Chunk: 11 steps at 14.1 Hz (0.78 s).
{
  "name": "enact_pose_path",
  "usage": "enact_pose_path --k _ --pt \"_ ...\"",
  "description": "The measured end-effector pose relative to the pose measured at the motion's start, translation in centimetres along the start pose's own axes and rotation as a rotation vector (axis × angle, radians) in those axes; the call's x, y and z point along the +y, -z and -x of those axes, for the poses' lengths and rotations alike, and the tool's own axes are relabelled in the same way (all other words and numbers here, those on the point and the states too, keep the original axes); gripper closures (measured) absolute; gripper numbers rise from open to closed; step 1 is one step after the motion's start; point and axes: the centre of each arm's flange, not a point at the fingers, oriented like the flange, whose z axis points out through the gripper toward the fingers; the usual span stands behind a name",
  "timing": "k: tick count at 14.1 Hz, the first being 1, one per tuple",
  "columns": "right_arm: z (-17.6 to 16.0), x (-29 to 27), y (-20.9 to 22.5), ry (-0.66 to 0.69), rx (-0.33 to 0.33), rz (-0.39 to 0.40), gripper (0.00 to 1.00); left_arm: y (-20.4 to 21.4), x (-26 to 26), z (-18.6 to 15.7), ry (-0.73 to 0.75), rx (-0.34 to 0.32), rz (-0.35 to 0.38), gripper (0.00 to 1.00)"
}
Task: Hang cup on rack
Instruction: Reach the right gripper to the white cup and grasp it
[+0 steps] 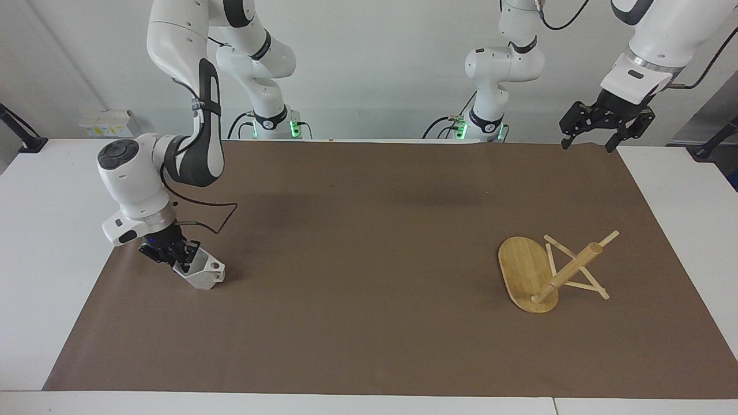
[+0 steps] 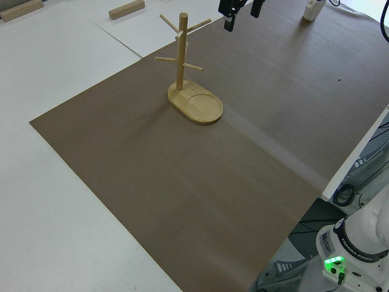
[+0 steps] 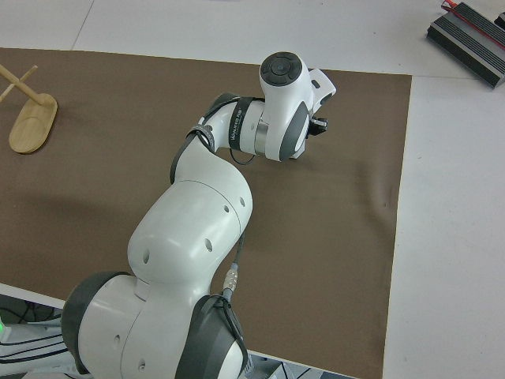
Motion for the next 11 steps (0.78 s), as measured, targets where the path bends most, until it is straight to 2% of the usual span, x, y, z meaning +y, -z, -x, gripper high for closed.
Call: enact_pose_path --k 1,2,11 --pt "-0.01 -0.03 0.01 0.001 0.0 0.0 0.89 0.0 -0.02 0.0 0.0 0.0 0.0 0.0" --pt "-0.04 -0.06 0.05 0.001 0.001 0.0 0.95 0.0 -0.08 0.0 0.001 0.0 0.0 0.0" --pt "-0.47 -0.3 0.72 0.005 -0.005 -0.003 0.96 0.01 -0.81 0.06 0.015 0.0 0.001 0.0"
